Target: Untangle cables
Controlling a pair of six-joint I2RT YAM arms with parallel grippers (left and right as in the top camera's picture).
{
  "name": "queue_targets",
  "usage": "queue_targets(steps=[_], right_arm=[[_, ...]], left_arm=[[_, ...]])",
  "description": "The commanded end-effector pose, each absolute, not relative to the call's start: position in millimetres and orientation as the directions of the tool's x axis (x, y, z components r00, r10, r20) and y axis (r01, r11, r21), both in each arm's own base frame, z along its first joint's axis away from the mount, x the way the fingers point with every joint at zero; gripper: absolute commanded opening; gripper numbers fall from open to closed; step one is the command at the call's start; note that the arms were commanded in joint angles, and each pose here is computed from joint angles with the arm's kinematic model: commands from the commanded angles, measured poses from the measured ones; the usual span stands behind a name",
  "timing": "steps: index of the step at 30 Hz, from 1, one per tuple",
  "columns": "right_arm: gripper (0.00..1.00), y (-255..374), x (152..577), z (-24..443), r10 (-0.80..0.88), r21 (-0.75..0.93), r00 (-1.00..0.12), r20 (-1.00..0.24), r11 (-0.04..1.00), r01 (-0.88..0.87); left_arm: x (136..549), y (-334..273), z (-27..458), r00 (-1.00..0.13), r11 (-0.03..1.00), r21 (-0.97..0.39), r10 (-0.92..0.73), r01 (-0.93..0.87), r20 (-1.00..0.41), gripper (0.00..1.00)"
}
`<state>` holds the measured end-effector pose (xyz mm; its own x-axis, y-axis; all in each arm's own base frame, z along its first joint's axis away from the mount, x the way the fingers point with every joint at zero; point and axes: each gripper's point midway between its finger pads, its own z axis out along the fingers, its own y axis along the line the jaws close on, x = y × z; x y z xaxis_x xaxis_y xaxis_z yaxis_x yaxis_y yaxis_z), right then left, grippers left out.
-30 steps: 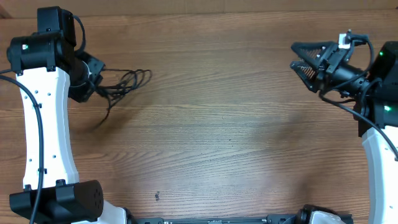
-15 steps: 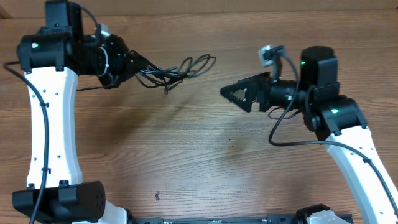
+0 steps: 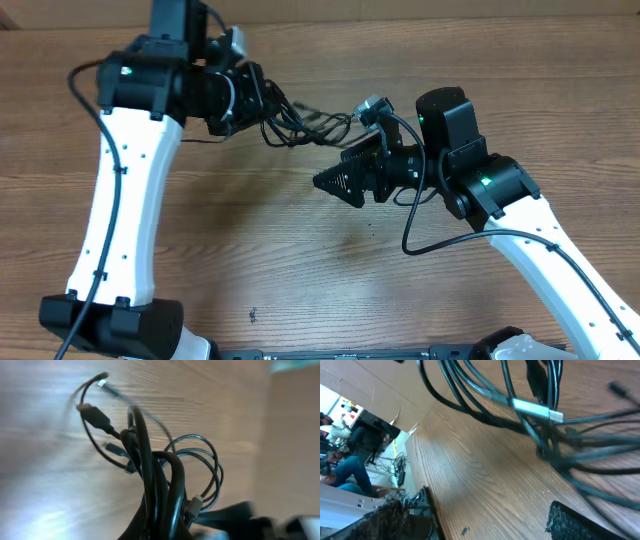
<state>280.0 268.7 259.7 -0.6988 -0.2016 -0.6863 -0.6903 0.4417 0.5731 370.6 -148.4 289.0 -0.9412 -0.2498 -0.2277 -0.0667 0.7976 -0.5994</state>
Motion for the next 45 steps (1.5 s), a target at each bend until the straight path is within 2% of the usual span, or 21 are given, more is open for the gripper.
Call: queue_targets(steps=[1, 4, 6, 8, 9, 11, 13, 17, 22, 26, 32, 36, 40, 45], right_arm=[[0.90, 271, 283, 269, -0.215, 0.519, -0.639, -0.738, 0.424, -0.742], [0.90, 268, 291, 268, -0.215, 0.471, -0.608, -0.764, 0.458, -0.754], [0.90, 262, 303, 265, -0.207, 0.434, -0.601, -0.772, 0.520, -0.736], [0.90, 254, 315, 259, -0.199, 0.391, -0.598, -0.776, 0.592, -0.705], [0.90, 248, 322, 256, -0.195, 0.362, -0.596, -0.779, 0.637, -0.681], [0.90, 231, 340, 250, -0.186, 0.283, -0.589, -0.787, 0.740, -0.611], [0.91, 223, 347, 248, -0.186, 0.242, -0.581, -0.793, 0.778, -0.580], [0.91, 223, 348, 249, -0.203, 0.223, -0.566, -0.799, 0.774, -0.592], [0.90, 226, 345, 249, -0.203, 0.235, -0.567, -0.798, 0.761, -0.604], [0.87, 237, 335, 253, -0.208, 0.285, -0.570, -0.795, 0.701, -0.654], [0.87, 253, 316, 260, -0.215, 0.362, -0.574, -0.790, 0.592, -0.720], [0.88, 260, 306, 263, -0.220, 0.401, -0.579, -0.785, 0.532, -0.746], [0.88, 257, 310, 261, -0.215, 0.389, -0.585, -0.782, 0.564, -0.728], [0.88, 224, 347, 249, -0.091, 0.339, -0.646, -0.758, 0.791, -0.510]], left_arm=[[382, -121, 278, -0.887, 0.961, -0.236, 0.023, 0.148, -0.462, 0.04], [372, -118, 272, -0.833, 0.923, -0.080, 0.300, 0.377, -0.465, 0.04], [362, -127, 270, -0.792, 0.863, -0.091, 0.408, 0.497, -0.455, 0.04], [350, -142, 271, -0.710, 0.760, -0.120, 0.522, 0.639, -0.472, 0.04], [344, -150, 274, -0.658, 0.697, -0.135, 0.569, 0.705, -0.493, 0.04], [321, -182, 288, -0.457, 0.443, -0.188, 0.646, 0.877, -0.611, 0.04], [296, -203, 306, -0.265, 0.192, -0.184, 0.627, 0.964, -0.733, 0.04], [275, -214, 320, -0.132, 0.019, -0.147, 0.569, 0.989, -0.812, 0.04], [267, -222, 335, -0.132, -0.031, -0.168, 0.488, 0.985, -0.863, 0.04], [268, -222, 334, -0.122, -0.032, -0.158, 0.492, 0.987, -0.862, 0.04], [280, -209, 313, -0.128, 0.044, -0.127, 0.609, 0.991, -0.783, 0.04], [294, -217, 323, -0.193, 0.108, -0.160, 0.552, 0.981, -0.811, 0.04], [269, -244, 364, -0.196, -0.064, -0.231, 0.347, 0.971, -0.917, 0.04], [237, -264, 358, -0.220, -0.140, -0.297, 0.402, 0.945, -0.889, 0.04]])
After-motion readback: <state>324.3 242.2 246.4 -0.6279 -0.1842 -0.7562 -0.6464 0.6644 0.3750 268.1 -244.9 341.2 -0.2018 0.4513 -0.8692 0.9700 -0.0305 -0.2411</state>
